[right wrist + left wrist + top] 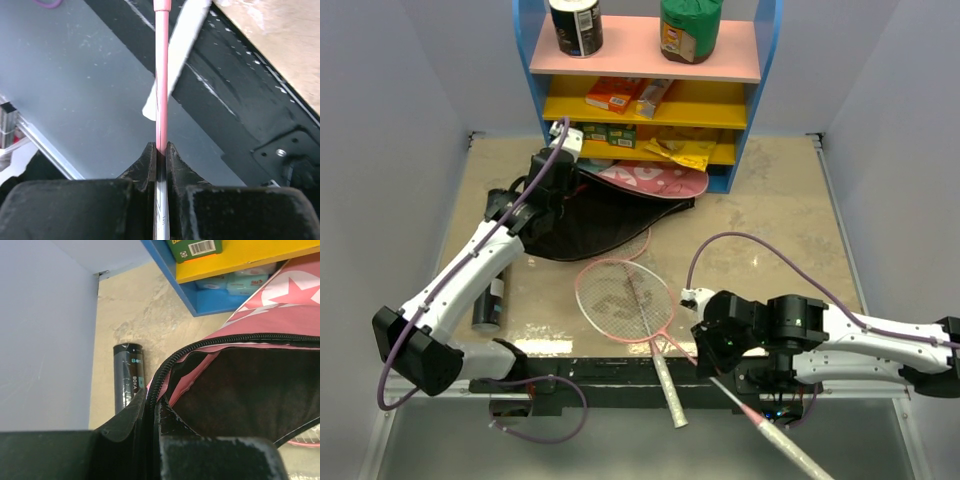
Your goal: Pack up the badminton gear
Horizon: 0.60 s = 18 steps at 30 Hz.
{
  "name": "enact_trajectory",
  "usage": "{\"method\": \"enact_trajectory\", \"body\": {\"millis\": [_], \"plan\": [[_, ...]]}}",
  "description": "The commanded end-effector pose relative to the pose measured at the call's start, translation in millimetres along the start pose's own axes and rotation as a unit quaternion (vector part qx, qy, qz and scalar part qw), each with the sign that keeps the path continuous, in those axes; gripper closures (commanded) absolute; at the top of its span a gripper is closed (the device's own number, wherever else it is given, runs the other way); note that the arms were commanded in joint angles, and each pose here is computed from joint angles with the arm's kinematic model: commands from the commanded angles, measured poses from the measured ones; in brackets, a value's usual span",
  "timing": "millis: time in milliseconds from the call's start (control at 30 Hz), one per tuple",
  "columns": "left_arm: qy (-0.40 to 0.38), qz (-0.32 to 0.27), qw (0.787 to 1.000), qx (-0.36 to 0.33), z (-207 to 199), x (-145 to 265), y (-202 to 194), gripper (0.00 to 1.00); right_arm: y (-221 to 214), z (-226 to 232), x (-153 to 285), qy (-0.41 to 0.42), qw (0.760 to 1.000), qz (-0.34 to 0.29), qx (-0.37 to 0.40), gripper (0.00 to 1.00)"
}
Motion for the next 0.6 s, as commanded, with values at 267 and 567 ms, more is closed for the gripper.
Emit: {"method": "enact_trajectory", "body": {"millis": [267, 567], "plan": [[-0.093, 0.042, 0.993, 0.051, -15, 16, -40, 1.0, 37, 3, 23, -0.028, 0.994, -0.104, -0.024, 1.0], [-0.164, 0.05, 0.983, 0.062, -24, 40, -55, 1.0, 89, 4, -24, -0.093, 0.985, -0.143, -0.035, 1.0]]}}
Point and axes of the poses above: each gripper's point midway between its finger pads, its own x axis back along the fingers, its own z axis along the line the jaws close on, y = z × x, the point moved 3 cm from there along x, back along the fingers, and after that the axes turned 7 degrees about x, right-handed, at the moved point
